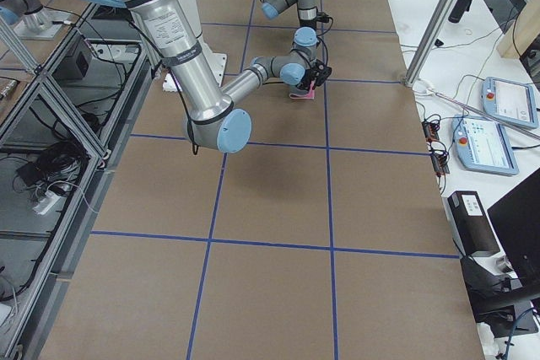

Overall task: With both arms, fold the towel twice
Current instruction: 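Lower both held corners onto the far edge and release them, then raise the right gripper away while the left gripper grasps the folded towel's end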

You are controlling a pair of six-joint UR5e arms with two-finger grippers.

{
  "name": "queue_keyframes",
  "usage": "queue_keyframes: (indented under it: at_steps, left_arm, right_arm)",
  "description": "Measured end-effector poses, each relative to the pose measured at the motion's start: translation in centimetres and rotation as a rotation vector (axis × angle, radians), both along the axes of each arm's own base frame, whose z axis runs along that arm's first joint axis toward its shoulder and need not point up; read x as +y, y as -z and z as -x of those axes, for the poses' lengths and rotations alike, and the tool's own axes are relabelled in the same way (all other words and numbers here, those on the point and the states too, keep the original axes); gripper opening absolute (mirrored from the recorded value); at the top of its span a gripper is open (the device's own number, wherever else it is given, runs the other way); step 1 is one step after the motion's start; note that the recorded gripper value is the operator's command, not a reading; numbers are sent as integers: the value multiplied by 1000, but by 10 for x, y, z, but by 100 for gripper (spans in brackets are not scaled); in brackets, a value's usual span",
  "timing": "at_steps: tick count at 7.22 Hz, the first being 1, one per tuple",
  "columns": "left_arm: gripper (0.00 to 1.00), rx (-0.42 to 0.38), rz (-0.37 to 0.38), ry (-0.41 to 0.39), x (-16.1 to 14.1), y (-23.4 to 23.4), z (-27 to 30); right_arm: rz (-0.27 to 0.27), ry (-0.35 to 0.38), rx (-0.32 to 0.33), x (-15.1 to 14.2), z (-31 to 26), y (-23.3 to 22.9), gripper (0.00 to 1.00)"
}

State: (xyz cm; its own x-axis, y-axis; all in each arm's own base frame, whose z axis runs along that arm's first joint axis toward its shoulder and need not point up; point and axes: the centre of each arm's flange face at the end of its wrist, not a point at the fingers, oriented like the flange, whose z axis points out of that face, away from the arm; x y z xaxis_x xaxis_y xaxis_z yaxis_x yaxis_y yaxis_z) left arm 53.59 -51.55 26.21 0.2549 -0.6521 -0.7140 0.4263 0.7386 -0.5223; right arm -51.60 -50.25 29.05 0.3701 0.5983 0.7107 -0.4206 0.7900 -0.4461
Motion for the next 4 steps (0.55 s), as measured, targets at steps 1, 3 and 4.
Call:
queue_keyframes:
  at_steps: [1, 3, 4]
  left_arm:
    - [82, -1, 0, 0, 0, 0, 0]
    - [88, -1, 1, 1, 0, 0, 0]
    - [88, 3, 0, 3, 0, 2, 2]
  right_arm:
    - [-3, -1, 2, 0, 0, 0, 100]
    - [-8, 0, 1, 0, 0, 1, 100]
    - [-11, 0, -2, 0, -2, 2, 100]
